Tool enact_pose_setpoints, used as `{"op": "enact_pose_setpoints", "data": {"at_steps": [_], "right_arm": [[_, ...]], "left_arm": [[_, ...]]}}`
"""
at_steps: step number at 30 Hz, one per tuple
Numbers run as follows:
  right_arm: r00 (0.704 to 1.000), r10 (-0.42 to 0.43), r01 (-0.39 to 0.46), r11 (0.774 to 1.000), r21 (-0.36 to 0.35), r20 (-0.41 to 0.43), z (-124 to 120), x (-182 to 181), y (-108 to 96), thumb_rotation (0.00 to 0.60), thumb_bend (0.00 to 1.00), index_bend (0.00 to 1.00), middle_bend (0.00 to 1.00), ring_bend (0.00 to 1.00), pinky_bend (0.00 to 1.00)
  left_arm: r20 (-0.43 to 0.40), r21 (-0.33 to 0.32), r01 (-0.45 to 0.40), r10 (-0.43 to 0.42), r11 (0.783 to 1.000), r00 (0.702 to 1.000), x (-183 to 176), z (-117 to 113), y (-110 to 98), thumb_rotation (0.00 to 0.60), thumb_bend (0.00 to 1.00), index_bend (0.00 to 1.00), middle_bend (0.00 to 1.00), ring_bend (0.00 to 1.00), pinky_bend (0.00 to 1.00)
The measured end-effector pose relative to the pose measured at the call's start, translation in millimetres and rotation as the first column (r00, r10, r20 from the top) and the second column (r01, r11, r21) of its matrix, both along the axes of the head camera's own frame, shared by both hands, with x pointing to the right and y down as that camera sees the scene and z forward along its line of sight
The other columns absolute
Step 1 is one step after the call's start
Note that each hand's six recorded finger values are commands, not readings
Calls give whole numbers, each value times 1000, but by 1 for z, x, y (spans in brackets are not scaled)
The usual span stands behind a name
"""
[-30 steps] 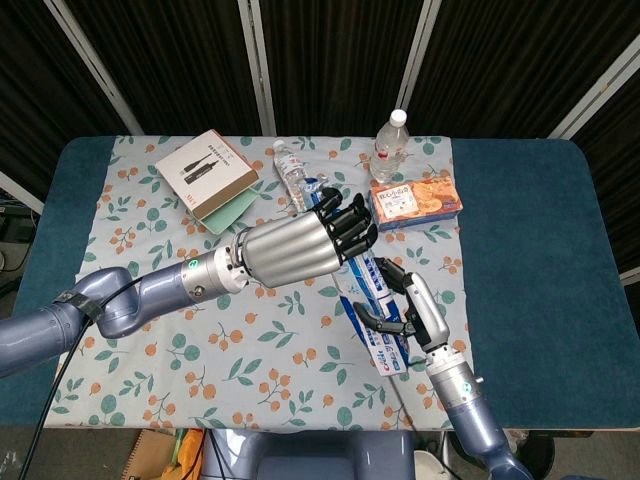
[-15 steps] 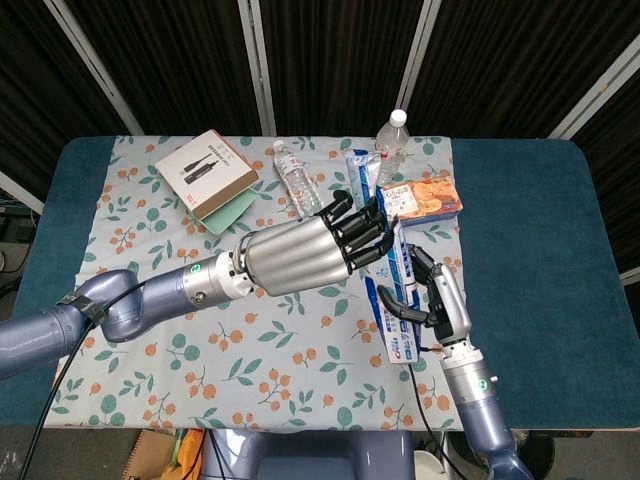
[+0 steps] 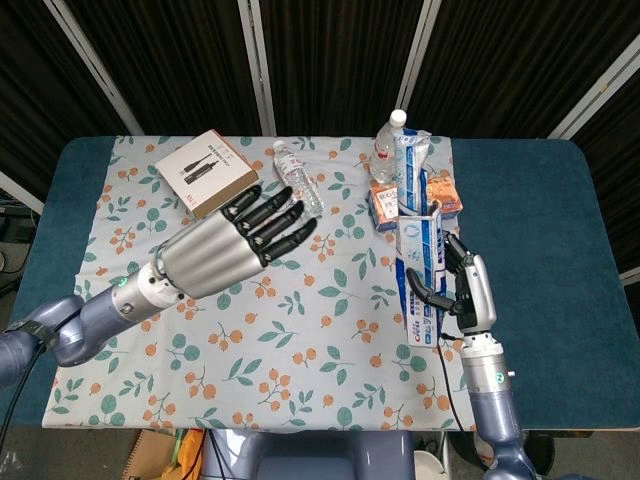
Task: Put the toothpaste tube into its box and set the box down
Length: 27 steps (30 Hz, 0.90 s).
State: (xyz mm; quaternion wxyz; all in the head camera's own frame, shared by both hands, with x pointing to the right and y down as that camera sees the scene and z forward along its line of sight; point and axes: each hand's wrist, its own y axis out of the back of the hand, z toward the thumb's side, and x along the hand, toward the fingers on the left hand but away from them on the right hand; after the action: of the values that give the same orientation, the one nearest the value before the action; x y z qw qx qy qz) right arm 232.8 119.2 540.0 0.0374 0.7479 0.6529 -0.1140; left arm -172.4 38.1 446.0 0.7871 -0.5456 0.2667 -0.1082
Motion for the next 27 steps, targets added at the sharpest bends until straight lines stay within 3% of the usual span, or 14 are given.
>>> {"op": "enact_pose_setpoints", "data": {"at_steps": [6, 10, 14, 18, 20, 23, 27], "right_arm": [[998, 68, -68, 994, 84, 3, -12, 12, -11, 600, 423, 498, 568, 574, 530], [989, 147, -150, 977, 149, 31, -24, 24, -18, 600, 423, 498, 568, 574, 530], [960, 266, -281, 926, 253, 90, -44, 41, -25, 600, 423, 465, 567, 553, 528], [925, 351, -379, 853, 358, 144, -64, 55, -23, 600, 423, 294, 467, 417, 438], [916, 371, -401, 826, 395, 154, -68, 58, -19, 600, 423, 266, 444, 395, 419], [914, 379, -404, 827, 391, 143, -61, 58, -16, 600, 423, 266, 442, 395, 419], [920, 377, -390, 847, 362, 109, -51, 59, -15, 600, 491, 468, 560, 576, 507]], "left_arm": [[2, -99, 92, -92, 991, 996, -56, 19, 17, 600, 58, 254, 318, 283, 457], [-4, -180, 156, -159, 971, 987, -90, 32, 38, 600, 58, 253, 316, 283, 457], [3, -266, 217, -224, 939, 975, -118, 50, 61, 600, 58, 251, 312, 283, 457], [21, -341, 274, -284, 899, 959, -143, 69, 83, 600, 58, 246, 303, 283, 456], [32, -379, 301, -313, 875, 949, -153, 78, 94, 600, 58, 246, 298, 283, 456], [45, -423, 333, -347, 843, 937, -165, 88, 109, 600, 58, 246, 295, 283, 456], [75, -469, 358, -367, 808, 927, -178, 99, 131, 600, 58, 240, 291, 283, 455]]}}
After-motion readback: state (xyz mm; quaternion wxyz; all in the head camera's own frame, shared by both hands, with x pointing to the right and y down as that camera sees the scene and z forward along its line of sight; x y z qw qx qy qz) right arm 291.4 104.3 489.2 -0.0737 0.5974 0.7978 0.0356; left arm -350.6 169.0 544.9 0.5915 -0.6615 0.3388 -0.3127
